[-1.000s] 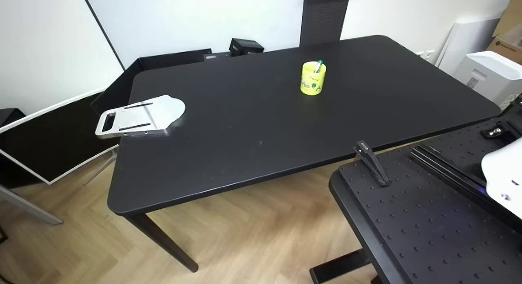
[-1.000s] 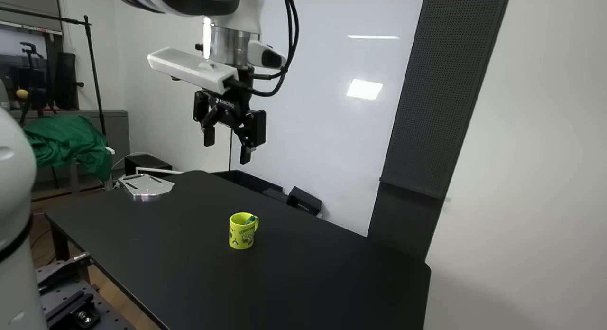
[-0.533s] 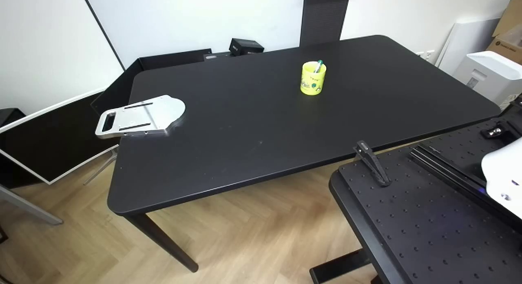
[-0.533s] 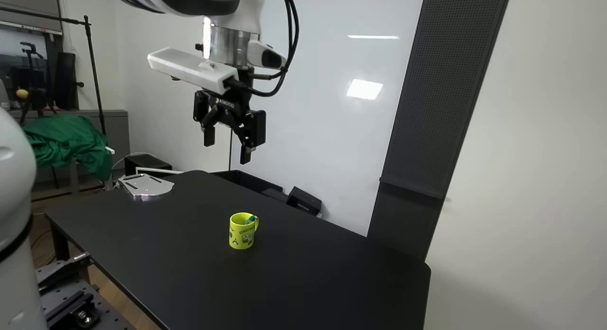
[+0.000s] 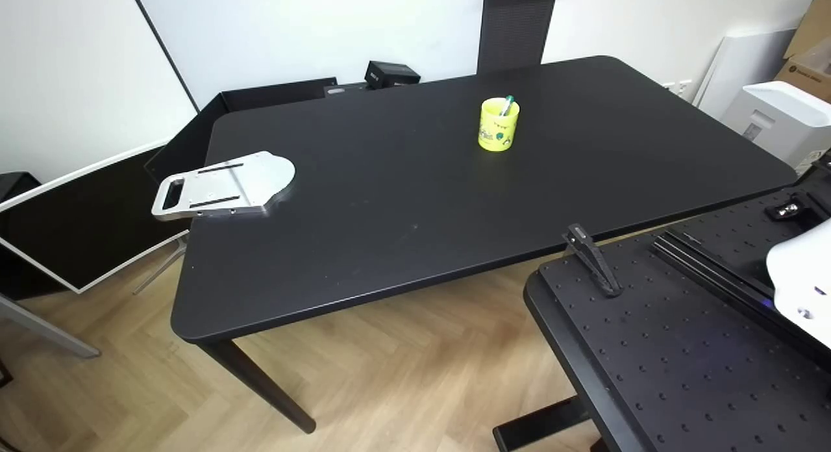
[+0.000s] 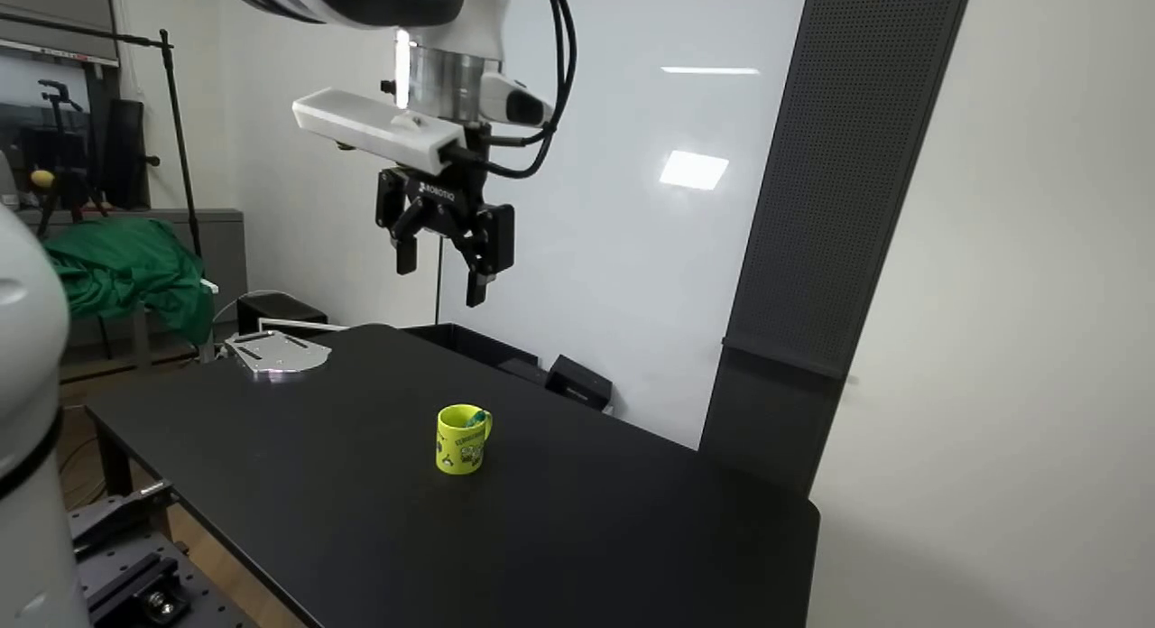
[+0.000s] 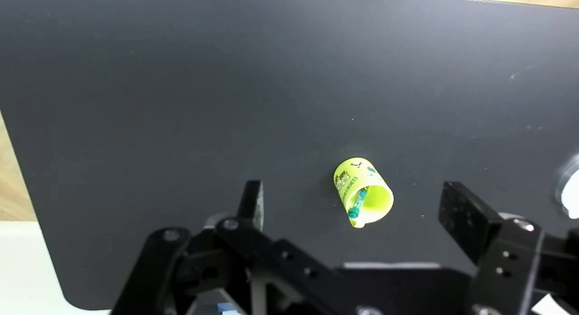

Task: Take the marker out of the mug and put it on the table

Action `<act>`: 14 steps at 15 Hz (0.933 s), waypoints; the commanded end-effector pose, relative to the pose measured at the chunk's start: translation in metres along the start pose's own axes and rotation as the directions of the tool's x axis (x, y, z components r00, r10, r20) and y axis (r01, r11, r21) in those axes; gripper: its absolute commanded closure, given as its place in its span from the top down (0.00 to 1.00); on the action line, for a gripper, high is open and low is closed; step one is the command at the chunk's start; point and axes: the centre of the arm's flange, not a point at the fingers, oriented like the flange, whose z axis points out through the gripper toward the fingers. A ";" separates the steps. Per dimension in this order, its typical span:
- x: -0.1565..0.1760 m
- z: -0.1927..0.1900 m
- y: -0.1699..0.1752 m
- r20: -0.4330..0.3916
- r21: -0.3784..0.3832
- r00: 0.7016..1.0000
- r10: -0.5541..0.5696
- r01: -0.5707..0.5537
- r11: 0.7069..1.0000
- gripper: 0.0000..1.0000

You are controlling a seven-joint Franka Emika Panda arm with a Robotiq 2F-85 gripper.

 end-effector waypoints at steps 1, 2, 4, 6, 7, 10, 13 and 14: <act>0.019 0.003 0.004 0.000 0.004 1.000 -0.009 0.009 1.000 1.00; 0.025 0.005 0.005 0.003 0.004 1.000 -0.013 0.013 1.000 1.00; 0.037 0.010 0.006 0.006 0.001 1.000 -0.023 0.023 1.000 1.00; 0.051 0.018 0.006 0.009 -0.005 0.999 -0.032 0.032 0.999 1.00; 0.058 0.021 0.006 0.010 -0.007 0.999 -0.036 0.036 0.999 1.00; 0.086 0.032 0.006 0.010 -0.015 0.999 -0.054 0.054 0.998 1.00; 0.120 0.043 0.006 0.012 -0.011 0.998 -0.064 0.064 0.998 1.00; 0.133 0.047 0.007 0.014 -0.011 0.998 -0.066 0.066 0.998 1.00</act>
